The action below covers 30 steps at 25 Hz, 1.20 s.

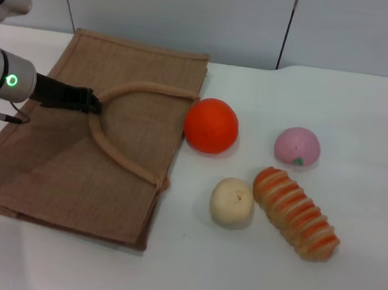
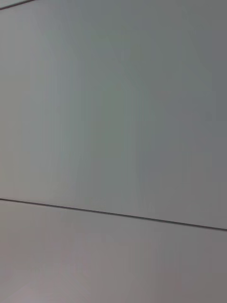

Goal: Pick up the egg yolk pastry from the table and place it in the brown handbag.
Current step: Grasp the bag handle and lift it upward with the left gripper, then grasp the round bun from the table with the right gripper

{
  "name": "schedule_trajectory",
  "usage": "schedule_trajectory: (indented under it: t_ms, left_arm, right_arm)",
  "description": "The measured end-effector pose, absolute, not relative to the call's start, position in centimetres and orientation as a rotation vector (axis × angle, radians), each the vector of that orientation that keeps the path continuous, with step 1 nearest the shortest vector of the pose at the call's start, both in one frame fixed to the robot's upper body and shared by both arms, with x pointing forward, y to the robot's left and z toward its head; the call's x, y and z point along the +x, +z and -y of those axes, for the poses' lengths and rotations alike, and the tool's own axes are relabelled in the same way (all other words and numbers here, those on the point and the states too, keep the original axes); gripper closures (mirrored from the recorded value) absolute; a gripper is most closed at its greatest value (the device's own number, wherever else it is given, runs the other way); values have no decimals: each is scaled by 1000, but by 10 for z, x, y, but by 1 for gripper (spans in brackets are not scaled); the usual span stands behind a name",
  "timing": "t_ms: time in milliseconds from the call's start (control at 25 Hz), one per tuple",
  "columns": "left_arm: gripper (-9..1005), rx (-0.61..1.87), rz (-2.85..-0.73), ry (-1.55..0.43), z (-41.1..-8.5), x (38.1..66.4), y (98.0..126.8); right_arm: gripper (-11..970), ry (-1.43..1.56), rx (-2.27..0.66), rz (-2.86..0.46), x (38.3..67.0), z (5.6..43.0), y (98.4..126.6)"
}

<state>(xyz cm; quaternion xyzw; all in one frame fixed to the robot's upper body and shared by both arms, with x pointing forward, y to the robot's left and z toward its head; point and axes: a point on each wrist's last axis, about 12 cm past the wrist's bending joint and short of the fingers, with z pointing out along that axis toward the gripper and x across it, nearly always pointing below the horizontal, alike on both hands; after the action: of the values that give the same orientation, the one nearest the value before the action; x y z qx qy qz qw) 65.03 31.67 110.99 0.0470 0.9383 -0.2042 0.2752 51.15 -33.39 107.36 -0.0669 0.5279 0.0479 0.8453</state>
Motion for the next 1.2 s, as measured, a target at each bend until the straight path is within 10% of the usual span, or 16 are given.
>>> schedule_trajectory:
  t_ms: [1200]
  left_arm:
    - [862, 183, -1827, -913, -318, 622, 1119]
  right_arm:
    - [72, 337, -445, -1296, 543, 306, 1070]
